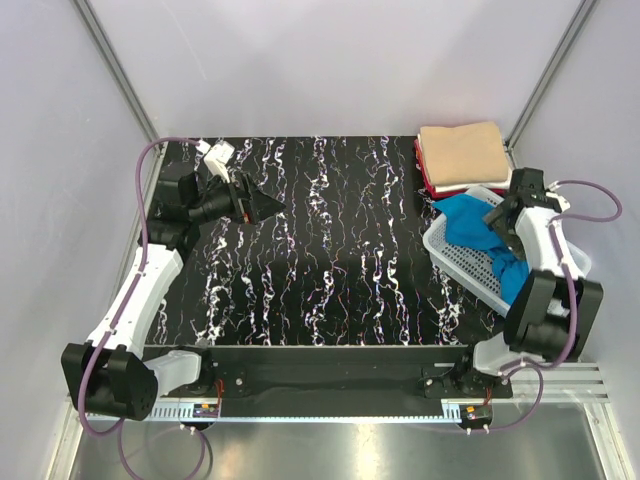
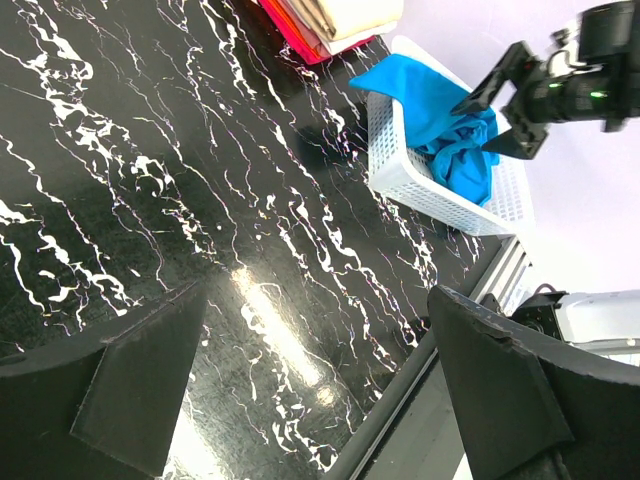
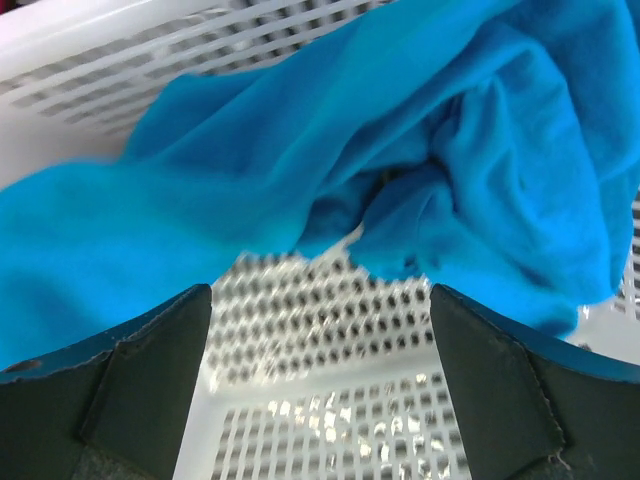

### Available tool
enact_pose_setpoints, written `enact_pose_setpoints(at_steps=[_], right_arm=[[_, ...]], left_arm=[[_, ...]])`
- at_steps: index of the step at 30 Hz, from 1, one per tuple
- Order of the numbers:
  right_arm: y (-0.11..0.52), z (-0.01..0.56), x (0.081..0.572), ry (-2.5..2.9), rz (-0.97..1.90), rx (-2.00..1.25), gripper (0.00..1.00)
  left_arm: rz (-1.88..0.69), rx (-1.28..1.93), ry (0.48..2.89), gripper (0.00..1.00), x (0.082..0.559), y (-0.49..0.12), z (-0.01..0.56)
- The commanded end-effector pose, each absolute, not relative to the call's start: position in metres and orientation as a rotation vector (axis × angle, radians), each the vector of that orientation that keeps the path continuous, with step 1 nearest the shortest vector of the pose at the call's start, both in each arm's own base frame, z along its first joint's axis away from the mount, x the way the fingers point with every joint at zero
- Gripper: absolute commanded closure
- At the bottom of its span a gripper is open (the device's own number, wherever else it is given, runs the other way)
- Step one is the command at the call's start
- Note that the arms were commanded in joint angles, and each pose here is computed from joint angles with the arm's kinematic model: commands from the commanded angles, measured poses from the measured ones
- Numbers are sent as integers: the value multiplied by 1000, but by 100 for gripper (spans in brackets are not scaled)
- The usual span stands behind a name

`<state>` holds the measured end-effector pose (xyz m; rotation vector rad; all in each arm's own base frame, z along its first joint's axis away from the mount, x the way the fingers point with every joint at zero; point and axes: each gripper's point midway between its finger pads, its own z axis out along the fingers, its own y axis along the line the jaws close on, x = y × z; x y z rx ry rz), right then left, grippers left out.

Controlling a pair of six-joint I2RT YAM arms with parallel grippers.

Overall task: Fold and stack the t-shirts
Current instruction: Grab the tshirt from the pile

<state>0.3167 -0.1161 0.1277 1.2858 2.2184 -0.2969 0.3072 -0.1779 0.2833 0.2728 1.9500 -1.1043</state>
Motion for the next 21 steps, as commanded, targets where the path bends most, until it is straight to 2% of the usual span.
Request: enact_pose_setpoints(at_steps=[1, 6, 8, 10, 11, 13, 15, 21], right_arm=[[-144, 95, 311, 2205, -409, 1397, 2], [-151, 57, 305, 2269, -434, 1420, 2], [-152, 55, 306, 2284, -438, 1402, 9], [-153, 59, 307, 2278, -438, 1385, 27], [-154, 66, 309, 2258, -432, 1376, 48], [-153, 71, 312, 2256, -409, 1347, 70], [-151, 85, 314, 2243, -377, 1310, 100], [-151, 193, 315, 2068, -311, 1193, 100]], left_arm=[[-1089, 312, 1877, 1, 309, -178, 305], [-1088, 306, 1884, 1, 311, -179, 303], [-1094, 304, 1890, 1, 311, -179, 301], [-1094, 304, 1890, 1, 311, -179, 301], [-1093, 301, 1890, 1, 311, -179, 301], [-1090, 304, 1886, 1, 311, -179, 302], [-1088, 300, 1886, 1, 311, -178, 303], [-1086, 300, 1880, 1, 310, -178, 305]])
